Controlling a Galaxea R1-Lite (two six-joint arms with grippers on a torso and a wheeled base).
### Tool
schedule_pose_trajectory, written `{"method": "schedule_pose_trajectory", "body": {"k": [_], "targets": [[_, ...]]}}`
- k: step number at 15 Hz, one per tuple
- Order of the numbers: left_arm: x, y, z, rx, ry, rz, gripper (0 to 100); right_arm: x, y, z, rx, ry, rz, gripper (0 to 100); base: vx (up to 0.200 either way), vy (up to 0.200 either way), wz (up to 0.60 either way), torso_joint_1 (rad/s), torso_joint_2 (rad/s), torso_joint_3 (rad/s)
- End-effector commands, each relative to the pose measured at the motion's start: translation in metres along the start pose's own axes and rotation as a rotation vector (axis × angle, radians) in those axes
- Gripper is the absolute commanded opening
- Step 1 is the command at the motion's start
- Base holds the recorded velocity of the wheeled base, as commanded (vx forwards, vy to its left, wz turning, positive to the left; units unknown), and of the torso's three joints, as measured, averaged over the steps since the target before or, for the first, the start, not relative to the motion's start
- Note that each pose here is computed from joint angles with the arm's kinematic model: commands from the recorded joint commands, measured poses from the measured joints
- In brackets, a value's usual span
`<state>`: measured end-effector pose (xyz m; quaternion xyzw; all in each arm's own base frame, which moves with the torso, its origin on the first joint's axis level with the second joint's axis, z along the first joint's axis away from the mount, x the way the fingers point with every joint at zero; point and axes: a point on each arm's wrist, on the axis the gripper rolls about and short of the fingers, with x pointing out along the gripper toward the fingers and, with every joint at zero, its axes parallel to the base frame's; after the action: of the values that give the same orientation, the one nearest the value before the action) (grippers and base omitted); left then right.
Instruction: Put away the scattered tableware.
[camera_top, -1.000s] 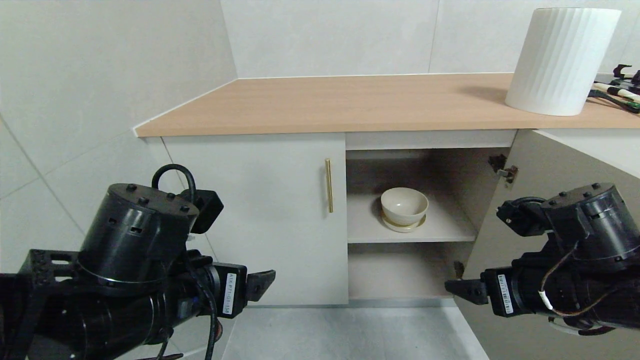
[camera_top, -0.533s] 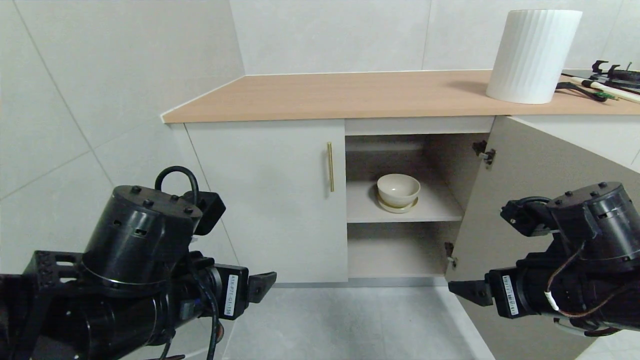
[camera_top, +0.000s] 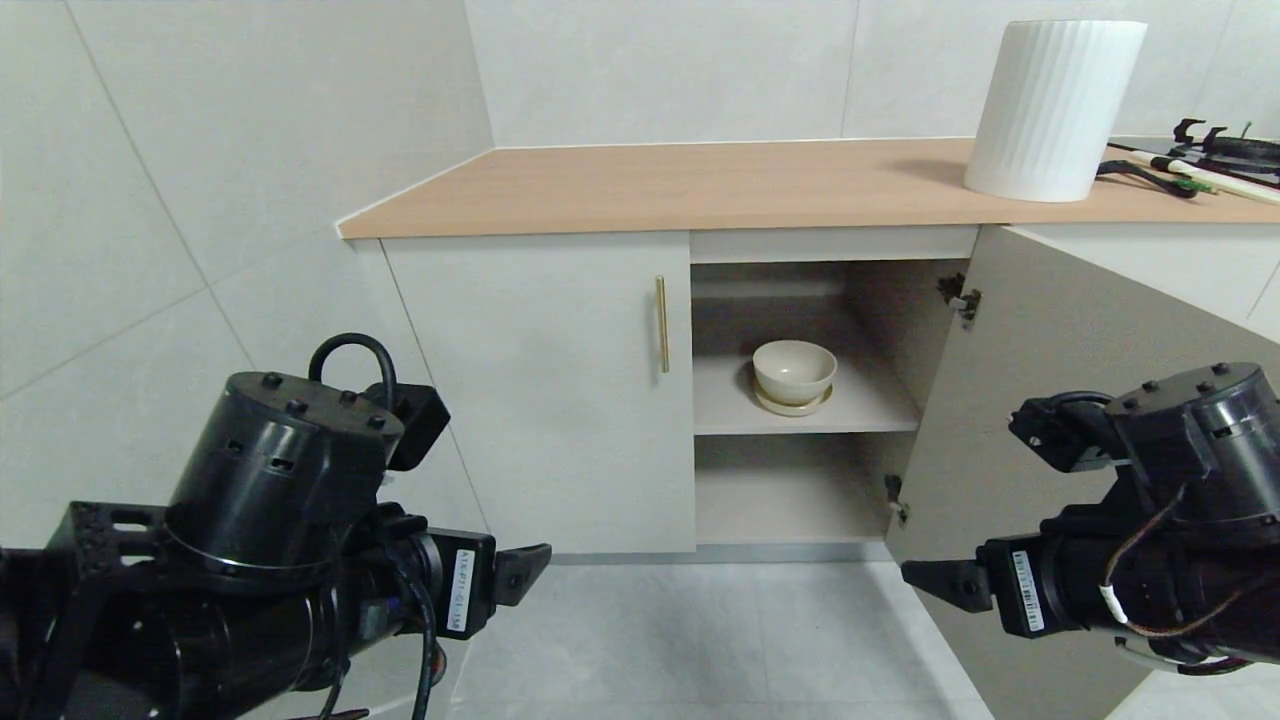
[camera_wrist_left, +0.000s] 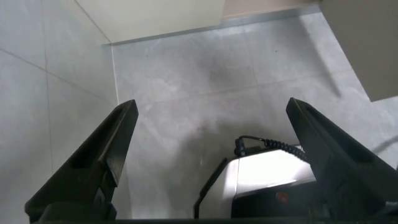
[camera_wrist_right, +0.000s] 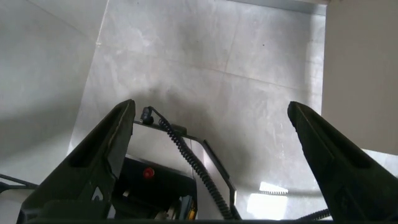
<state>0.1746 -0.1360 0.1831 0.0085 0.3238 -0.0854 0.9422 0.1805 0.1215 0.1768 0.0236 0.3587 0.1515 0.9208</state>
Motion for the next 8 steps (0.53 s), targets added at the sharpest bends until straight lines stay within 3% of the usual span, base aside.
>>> {"method": "schedule_pose_trajectory", "body": {"k": [1, 5, 8], "targets": [[0.0004, -0.0004, 0.0003, -0.001, -0.002, -0.001, 100, -0.0006, 0.0, 0.0001, 0.0, -0.002, 0.001, 100, 0.0, 0.0, 0.0, 0.0, 0.0, 0.0], [0.0004, -0.0007, 0.001, -0.004, -0.009, -0.002, 100, -0.001, -0.0002, 0.0001, 0.0, -0.004, -0.005, 100, 0.0, 0.0, 0.0, 0.0, 0.0, 0.0], [0.0004, -0.0007, 0.001, -0.004, -0.009, -0.002, 100, -0.0081, -0.0025, -0.0027, -0.038, 0.019, -0.019, 100, 0.0, -0.2, 0.0, 0.001, 0.0, 0.007]]}}
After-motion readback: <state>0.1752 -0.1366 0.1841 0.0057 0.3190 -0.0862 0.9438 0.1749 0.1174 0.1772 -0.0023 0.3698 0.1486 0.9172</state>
